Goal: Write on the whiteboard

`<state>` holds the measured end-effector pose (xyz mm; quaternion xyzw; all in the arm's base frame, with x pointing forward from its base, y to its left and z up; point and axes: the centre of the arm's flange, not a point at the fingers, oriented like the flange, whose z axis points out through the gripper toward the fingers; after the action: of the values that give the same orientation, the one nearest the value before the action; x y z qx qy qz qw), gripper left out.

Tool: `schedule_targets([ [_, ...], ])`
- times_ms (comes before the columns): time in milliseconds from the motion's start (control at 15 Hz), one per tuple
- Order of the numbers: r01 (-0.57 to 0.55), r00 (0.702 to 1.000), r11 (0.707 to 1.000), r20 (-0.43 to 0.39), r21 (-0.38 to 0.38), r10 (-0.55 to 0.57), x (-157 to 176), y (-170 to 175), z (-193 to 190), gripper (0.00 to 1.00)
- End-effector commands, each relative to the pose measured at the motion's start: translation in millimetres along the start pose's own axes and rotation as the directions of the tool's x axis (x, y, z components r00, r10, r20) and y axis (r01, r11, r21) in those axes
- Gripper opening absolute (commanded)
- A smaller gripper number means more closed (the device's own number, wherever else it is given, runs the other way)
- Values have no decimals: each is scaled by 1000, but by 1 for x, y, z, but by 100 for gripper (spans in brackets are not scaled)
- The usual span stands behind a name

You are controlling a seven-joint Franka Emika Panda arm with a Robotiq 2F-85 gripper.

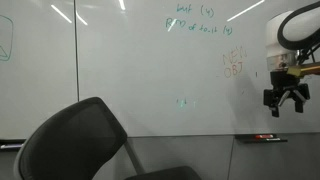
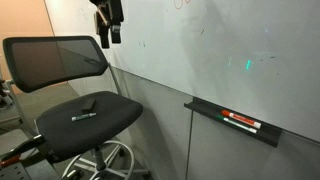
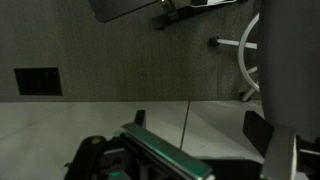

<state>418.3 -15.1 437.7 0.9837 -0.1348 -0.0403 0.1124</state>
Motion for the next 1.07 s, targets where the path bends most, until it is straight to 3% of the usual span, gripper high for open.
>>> schedule_targets([
  [0,-1,1000,1000,-5,1,1,1,0,-2,100],
  [400,-2,1000,1000,-11,3,2,2,1,-5,100],
  [533,15,1000,1000,22,18,-16,5,-11,-1,100],
  [1000,164,984,985,56,50,-167,-13,-117,54,100],
])
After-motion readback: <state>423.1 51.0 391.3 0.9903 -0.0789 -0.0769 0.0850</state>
